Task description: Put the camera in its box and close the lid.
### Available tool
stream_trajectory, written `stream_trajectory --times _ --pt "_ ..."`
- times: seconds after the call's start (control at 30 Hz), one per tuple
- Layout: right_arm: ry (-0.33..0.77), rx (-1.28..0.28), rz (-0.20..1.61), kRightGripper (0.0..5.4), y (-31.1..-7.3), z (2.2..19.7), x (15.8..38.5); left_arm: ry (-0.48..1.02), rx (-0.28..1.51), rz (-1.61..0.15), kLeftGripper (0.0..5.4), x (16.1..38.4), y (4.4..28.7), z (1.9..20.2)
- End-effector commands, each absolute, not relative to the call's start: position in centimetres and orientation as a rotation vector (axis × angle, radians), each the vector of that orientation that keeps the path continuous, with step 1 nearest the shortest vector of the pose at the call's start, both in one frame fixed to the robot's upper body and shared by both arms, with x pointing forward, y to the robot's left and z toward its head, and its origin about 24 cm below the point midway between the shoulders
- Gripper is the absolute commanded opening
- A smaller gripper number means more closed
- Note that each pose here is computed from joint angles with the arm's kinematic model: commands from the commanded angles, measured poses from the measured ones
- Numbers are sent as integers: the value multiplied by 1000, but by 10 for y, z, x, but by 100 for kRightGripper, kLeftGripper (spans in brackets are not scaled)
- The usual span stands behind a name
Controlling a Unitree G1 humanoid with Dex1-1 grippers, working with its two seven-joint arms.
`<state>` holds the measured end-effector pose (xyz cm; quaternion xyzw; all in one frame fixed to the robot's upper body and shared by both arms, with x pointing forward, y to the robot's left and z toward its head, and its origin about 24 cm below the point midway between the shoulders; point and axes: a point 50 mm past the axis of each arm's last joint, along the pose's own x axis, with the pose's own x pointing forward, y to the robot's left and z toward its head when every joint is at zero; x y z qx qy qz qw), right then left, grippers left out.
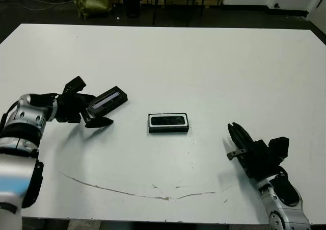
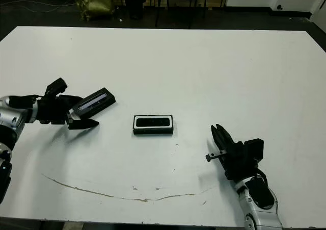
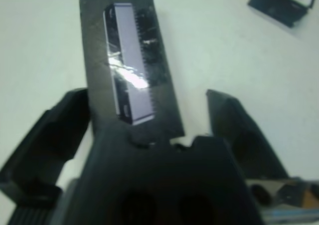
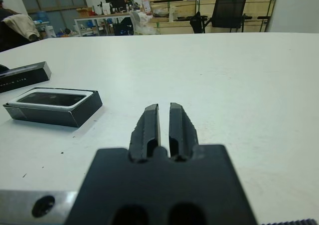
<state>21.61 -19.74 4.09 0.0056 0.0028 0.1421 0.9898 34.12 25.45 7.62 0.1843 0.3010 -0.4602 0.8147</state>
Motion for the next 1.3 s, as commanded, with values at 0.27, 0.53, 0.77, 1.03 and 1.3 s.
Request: stream_trajectory --times 0.27,0.53,0.77,1.03,1.3 --pt "45 6 260 0 -202 38 212 657 494 -969 249 334 259 64" --pt "46 6 263 0 -202 38 213 653 503 -976 239 335 259 66" --pt "43 11 273 0 -201 38 213 559 462 -983 239 341 259 85" --pt "47 2 270 0 -199 38 213 381 412 -1020 239 352 258 134" --pt "39 -6 274 0 -196 40 213 249 384 -1212 239 350 226 182"
